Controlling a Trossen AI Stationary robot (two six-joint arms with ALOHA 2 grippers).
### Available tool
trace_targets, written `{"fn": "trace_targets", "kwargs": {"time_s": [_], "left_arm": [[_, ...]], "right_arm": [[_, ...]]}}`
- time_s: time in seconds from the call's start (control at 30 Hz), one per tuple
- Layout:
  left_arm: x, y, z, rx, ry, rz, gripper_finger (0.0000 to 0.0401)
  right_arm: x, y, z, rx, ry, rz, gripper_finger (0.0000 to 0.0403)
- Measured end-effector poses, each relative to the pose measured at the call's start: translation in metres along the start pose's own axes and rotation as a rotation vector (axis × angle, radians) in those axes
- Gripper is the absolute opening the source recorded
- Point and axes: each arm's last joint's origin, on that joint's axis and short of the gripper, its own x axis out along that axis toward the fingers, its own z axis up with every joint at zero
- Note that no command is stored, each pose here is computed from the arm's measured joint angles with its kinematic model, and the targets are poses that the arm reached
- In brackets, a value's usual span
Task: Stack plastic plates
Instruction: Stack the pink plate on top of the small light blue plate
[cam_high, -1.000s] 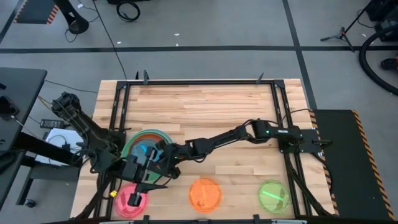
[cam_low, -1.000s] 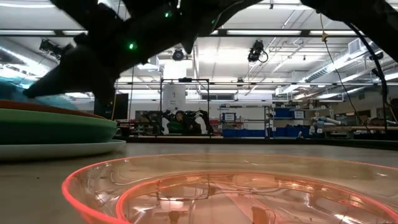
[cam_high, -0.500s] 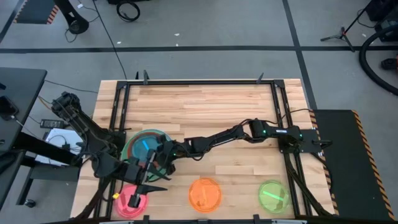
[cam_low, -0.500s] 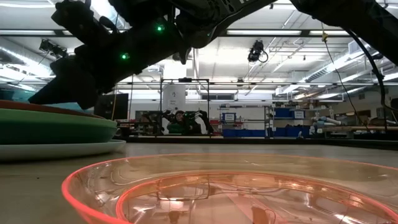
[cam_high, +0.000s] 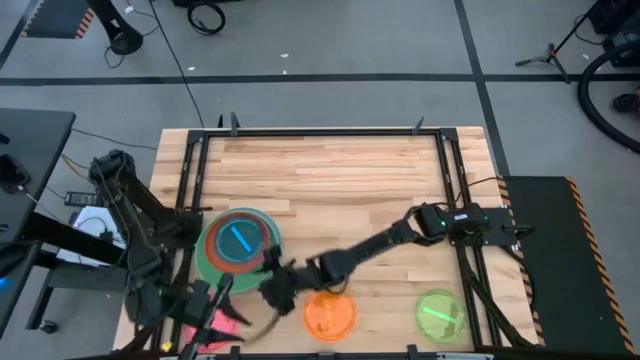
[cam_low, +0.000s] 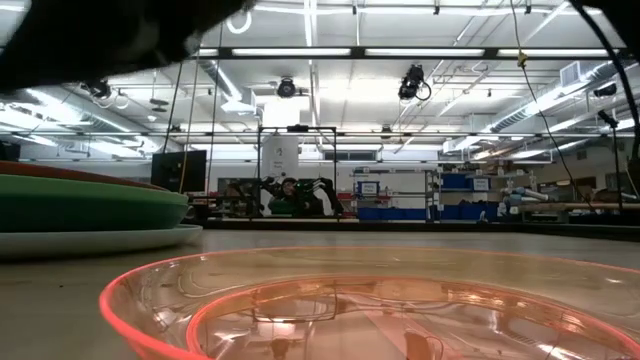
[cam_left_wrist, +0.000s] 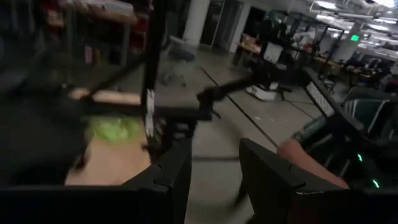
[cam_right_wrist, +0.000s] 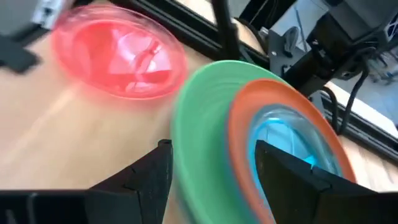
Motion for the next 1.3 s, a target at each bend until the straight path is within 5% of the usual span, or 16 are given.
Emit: {"fn": "trace_targets", "kwargs": {"time_s": [0.23,0.47,0.77,1.07,1.3], "left_arm": [[0.022,-0.032,-0.035,-0.120,0.212,0.075,0.0142],[0.039,-0.061,-0.032,-0.246,0.466,0.227,0.0142],[0.044,-0.063,-0.072,-0.520,0.822,0.506,0.0142],[0.062,-0.048,-0.126,-0.638,1.101,0.756,0.0149],[0.080,-0.031,-0.139,-0.655,1.102,0.836,0.0217]], "right_arm": [[-0.035,0.070,0.015,0.079,0.027,-0.056,0.0233],[-0.080,0.123,0.021,0.164,0.055,-0.223,0.0233],[-0.133,0.147,0.033,0.432,0.038,-0.222,0.0233],[-0.154,0.170,0.036,0.446,-0.006,-0.213,0.0232],[-0.162,0.178,0.037,0.441,-0.014,-0.194,0.0232]]}}
